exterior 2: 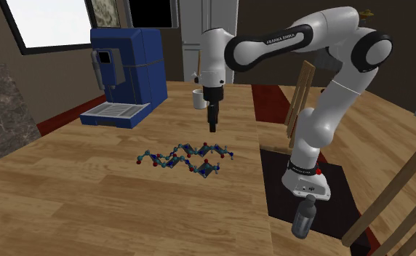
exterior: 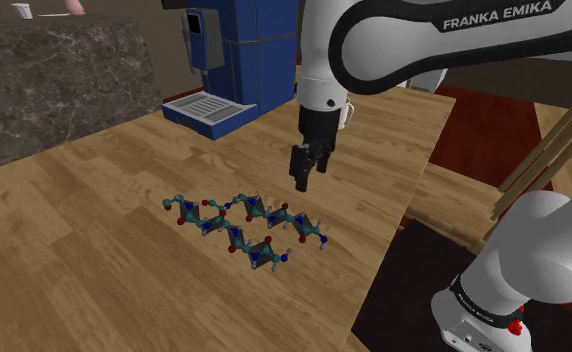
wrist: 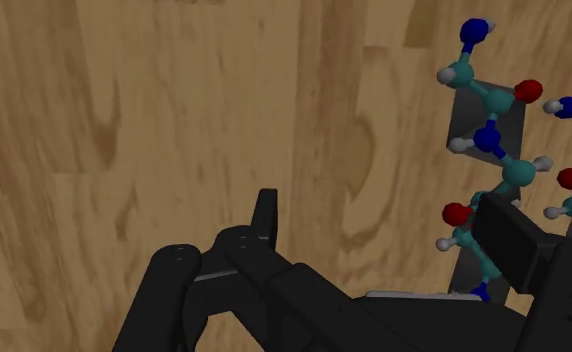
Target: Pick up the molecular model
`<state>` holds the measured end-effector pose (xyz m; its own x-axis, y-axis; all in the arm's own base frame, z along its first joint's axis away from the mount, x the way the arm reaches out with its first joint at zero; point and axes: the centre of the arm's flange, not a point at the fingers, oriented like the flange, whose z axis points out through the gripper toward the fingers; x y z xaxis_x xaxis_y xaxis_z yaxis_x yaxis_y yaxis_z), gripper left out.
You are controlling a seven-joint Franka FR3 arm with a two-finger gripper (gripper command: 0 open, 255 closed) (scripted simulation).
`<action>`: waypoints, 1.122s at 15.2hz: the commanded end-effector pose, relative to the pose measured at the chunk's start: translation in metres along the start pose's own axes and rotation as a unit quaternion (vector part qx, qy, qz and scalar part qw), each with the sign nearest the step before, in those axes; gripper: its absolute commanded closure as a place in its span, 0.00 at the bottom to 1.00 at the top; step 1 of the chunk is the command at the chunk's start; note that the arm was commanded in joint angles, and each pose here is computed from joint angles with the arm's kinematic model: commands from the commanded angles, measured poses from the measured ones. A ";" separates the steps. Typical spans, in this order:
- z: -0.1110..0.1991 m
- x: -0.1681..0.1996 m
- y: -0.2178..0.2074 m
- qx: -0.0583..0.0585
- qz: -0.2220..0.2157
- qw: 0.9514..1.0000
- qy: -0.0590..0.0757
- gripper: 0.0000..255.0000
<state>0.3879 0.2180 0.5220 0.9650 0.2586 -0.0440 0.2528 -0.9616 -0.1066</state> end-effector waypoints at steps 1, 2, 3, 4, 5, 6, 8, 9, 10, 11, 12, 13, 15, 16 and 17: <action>0.007 0.015 -0.023 0.003 -0.005 1.000 -0.003 0.00; 0.010 0.022 -0.034 0.004 -0.007 1.000 -0.005 0.00; 0.014 0.029 -0.045 0.006 -0.009 1.000 -0.007 0.00; 0.017 0.035 -0.056 0.007 -0.012 1.000 -0.009 0.00; 0.020 0.042 -0.067 0.008 -0.014 1.000 -0.010 0.00; 0.024 0.048 -0.078 0.009 -0.016 1.000 -0.012 0.00; 0.031 0.053 -0.086 0.010 -0.018 1.000 -0.013 0.00; 0.037 0.054 -0.085 0.010 -0.018 1.000 -0.013 0.00; 0.042 0.054 -0.085 0.010 -0.018 1.000 -0.013 0.00; 0.047 0.054 -0.084 0.010 -0.018 1.000 -0.013 0.00; 0.052 0.054 -0.084 0.010 -0.018 1.000 -0.013 0.00; 0.058 0.055 -0.083 0.010 -0.018 1.000 -0.013 0.00; 0.066 0.055 -0.082 0.010 -0.018 1.000 -0.013 0.00; 0.066 0.055 -0.082 0.010 -0.018 1.000 -0.013 0.00; 0.066 0.056 -0.082 0.010 -0.018 1.000 -0.013 1.00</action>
<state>0.4163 0.3172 0.4633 0.9529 0.2960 -0.0664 0.2860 -0.9495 -0.1289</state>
